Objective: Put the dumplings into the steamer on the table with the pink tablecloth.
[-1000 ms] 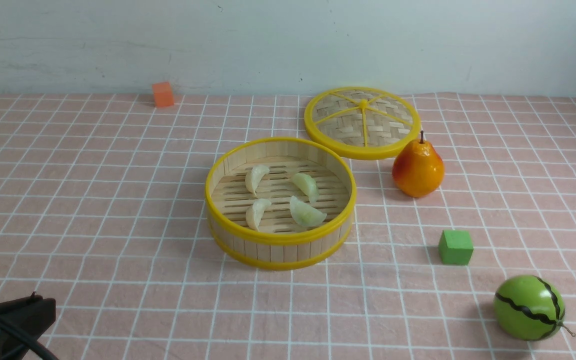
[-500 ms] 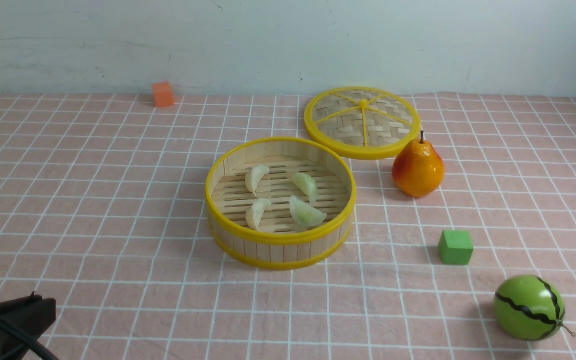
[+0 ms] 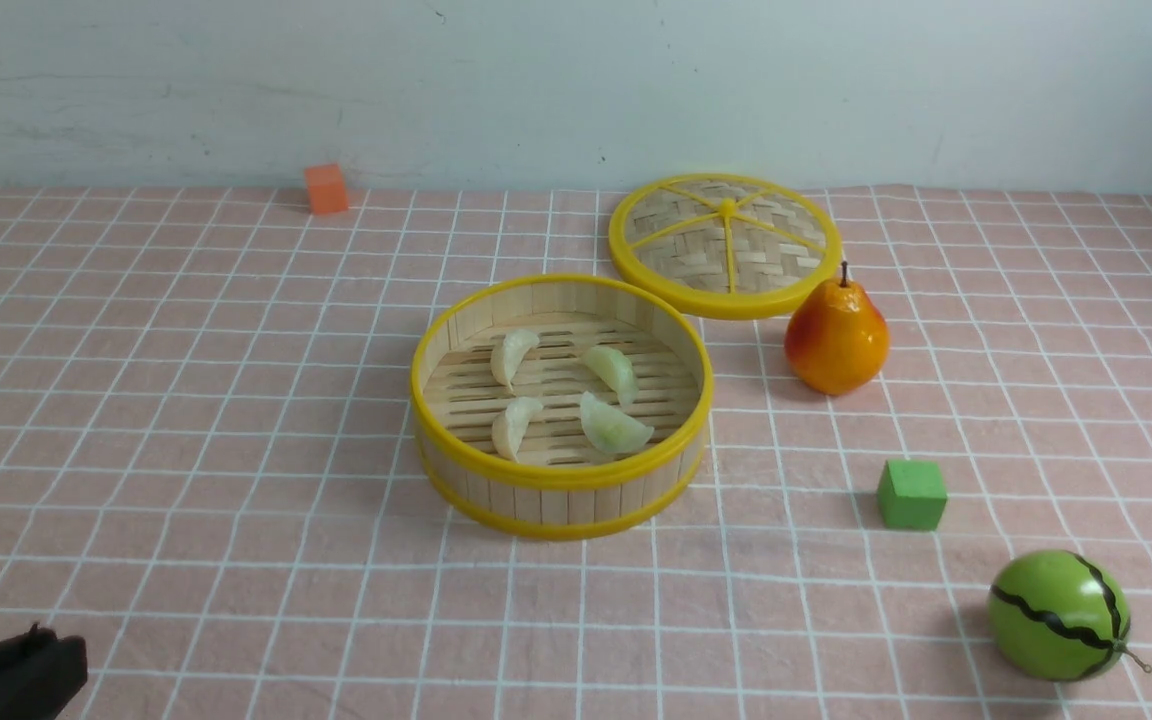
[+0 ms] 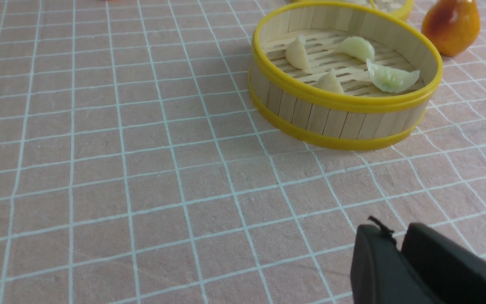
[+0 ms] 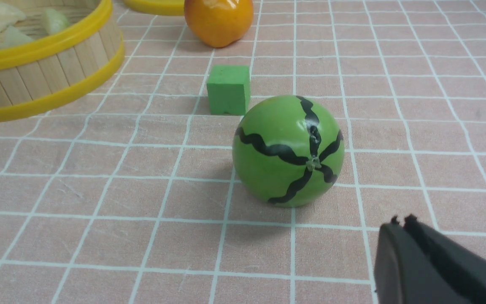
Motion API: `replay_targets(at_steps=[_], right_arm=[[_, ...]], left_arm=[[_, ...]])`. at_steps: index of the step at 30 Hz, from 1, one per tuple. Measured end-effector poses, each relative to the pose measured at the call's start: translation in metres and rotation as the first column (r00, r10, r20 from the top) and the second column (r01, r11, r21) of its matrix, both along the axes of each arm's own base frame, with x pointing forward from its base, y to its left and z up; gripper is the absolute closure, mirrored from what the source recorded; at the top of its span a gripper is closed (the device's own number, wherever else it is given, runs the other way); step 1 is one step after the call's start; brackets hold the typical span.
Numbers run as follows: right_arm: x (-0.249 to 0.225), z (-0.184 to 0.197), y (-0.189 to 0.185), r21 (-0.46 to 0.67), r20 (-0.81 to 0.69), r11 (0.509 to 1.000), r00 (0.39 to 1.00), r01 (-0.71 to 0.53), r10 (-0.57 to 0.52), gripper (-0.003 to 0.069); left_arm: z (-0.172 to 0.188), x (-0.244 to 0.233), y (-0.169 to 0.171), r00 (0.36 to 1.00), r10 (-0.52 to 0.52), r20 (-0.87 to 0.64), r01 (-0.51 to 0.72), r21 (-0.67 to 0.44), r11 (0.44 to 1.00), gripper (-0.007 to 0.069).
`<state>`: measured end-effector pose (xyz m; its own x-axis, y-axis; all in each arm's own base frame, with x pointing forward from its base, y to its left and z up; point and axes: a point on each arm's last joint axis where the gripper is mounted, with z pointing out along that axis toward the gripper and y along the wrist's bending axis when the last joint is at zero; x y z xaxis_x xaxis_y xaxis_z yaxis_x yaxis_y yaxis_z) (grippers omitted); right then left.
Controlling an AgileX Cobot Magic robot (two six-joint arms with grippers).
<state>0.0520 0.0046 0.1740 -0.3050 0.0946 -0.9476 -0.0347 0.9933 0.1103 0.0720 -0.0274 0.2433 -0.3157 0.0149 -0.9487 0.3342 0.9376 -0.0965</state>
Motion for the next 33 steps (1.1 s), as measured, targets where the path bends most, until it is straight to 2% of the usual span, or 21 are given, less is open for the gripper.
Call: replay_targets(at_steps=[6, 11, 13, 15, 18, 24, 27, 33], right_arm=[[0.000, 0.000, 0.000, 0.000, 0.000, 1.000, 1.000, 0.000, 0.000, 0.0643], [0.000, 0.000, 0.000, 0.000, 0.001, 1.000, 1.000, 0.000, 0.000, 0.0638], [0.000, 0.000, 0.000, 0.000, 0.000, 1.000, 1.000, 0.000, 0.000, 0.0638], [0.000, 0.000, 0.000, 0.000, 0.000, 1.000, 1.000, 0.001, -0.001, 0.0636], [0.000, 0.000, 0.000, 0.000, 0.000, 1.000, 1.000, 0.001, -0.001, 0.0636], [0.000, 0.000, 0.000, 0.000, 0.000, 1.000, 1.000, 0.001, -0.001, 0.0627], [0.000, 0.000, 0.000, 0.000, 0.000, 1.000, 1.000, 0.001, -0.001, 0.0627], [0.000, 0.000, 0.000, 0.000, 0.000, 1.000, 1.000, 0.001, -0.001, 0.0623]], left_arm=[[-0.047, -0.020, 0.012, 0.994, 0.046, 0.101, -0.042, -0.037, 0.998, 0.0534], [-0.045, -0.017, 0.014, 0.949, 0.136, 0.284, -0.111, -0.105, 0.988, 0.0539], [-0.040, -0.016, 0.017, 0.923, 0.188, 0.335, -0.155, -0.125, 0.980, 0.0577], [-0.040, -0.016, 0.018, 0.923, 0.224, 0.315, -0.183, -0.154, 0.971, 0.0622], [-0.046, -0.016, 0.020, 0.936, 0.250, 0.246, -0.215, -0.161, 0.963, 0.0639], [-0.067, -0.018, 0.019, 0.975, 0.211, 0.071, -0.211, -0.002, 0.977, 0.0639], [-0.074, -0.020, 0.018, 0.979, 0.203, -0.001, -0.202, 0.025, 0.979, 0.0639], [-0.075, -0.021, 0.018, 0.980, 0.200, -0.013, -0.200, 0.028, 0.979, 0.0639]])
